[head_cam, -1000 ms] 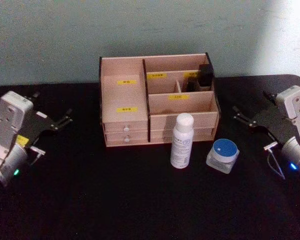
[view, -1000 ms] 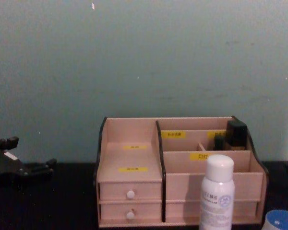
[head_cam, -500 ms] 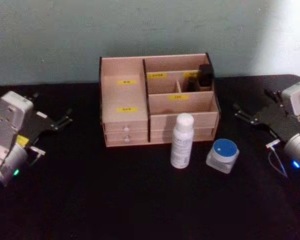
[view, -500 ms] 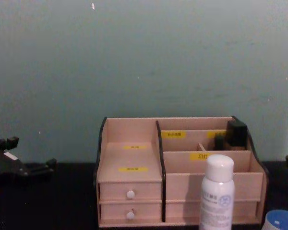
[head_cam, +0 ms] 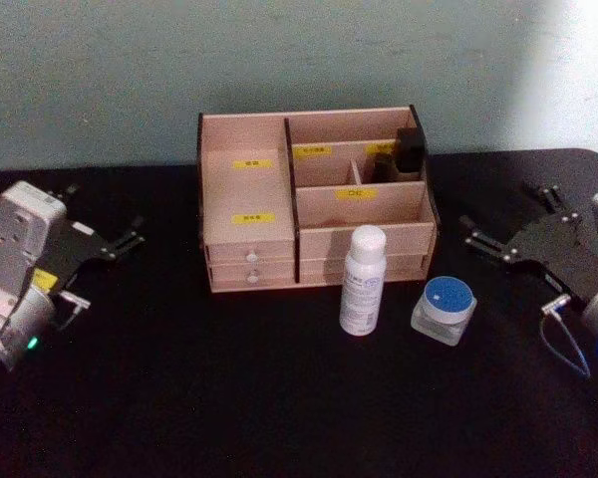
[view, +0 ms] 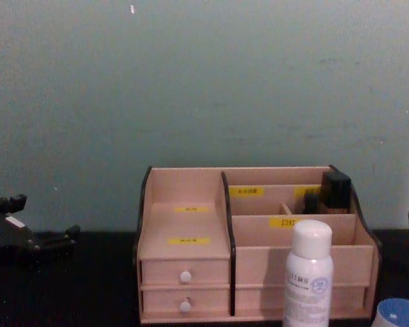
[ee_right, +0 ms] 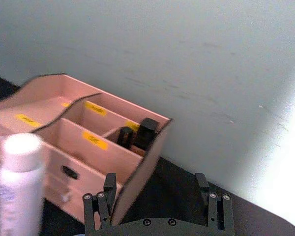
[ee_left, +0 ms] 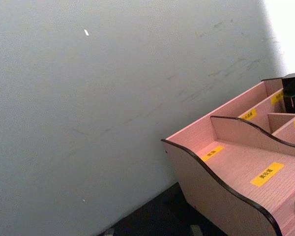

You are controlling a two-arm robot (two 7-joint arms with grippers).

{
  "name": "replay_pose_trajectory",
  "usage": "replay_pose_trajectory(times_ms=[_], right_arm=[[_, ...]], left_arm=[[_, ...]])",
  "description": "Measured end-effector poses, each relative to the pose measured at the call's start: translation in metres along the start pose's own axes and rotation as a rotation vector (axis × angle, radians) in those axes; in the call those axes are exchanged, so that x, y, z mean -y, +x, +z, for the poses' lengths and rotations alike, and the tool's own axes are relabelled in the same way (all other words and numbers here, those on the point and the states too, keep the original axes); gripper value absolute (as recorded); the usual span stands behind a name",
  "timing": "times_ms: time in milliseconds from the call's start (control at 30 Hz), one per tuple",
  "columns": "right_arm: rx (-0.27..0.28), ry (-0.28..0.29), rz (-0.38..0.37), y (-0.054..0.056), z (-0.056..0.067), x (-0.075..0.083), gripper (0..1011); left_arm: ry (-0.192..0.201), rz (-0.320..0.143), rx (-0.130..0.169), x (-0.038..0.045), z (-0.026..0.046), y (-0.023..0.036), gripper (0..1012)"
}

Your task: Pick up the facial cleanser and watermelon frost from the table and place them into the tiered storage box.

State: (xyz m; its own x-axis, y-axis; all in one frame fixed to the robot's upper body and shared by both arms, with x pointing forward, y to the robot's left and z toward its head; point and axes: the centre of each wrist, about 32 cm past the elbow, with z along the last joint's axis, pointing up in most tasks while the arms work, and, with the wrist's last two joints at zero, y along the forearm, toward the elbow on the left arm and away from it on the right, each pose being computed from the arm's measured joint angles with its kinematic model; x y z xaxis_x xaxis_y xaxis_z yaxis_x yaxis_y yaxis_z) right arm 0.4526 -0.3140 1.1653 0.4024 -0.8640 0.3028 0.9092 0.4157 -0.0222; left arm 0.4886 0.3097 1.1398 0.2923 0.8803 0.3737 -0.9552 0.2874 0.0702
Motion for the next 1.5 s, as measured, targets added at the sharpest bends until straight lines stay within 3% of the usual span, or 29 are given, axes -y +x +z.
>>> replay_pose_trajectory(times_ms=[233, 633, 967, 1500], right_arm=[[-0.007, 0.034, 0.086, -0.007, 0.002, 0.012, 1002], [-0.049, 0.049, 0.226, -0.024, -0.004, 0.014, 1002], [-0.098, 0.038, 0.314, -0.036, -0.011, 0.001, 1002], [-0.187, -0.022, 0.351, -0.043, -0.019, -0.021, 1002]], left_arm=[[0.000, 0.000, 0.000, 0.0000, 0.0000, 0.0000, 1001], [0.000, 0.000, 0.000, 0.0000, 0.0000, 0.0000, 1001], [0.000, 0.000, 0.000, 0.0000, 0.0000, 0.0000, 1001], [0.000, 0.000, 0.000, 0.0000, 0.0000, 0.0000, 1001]])
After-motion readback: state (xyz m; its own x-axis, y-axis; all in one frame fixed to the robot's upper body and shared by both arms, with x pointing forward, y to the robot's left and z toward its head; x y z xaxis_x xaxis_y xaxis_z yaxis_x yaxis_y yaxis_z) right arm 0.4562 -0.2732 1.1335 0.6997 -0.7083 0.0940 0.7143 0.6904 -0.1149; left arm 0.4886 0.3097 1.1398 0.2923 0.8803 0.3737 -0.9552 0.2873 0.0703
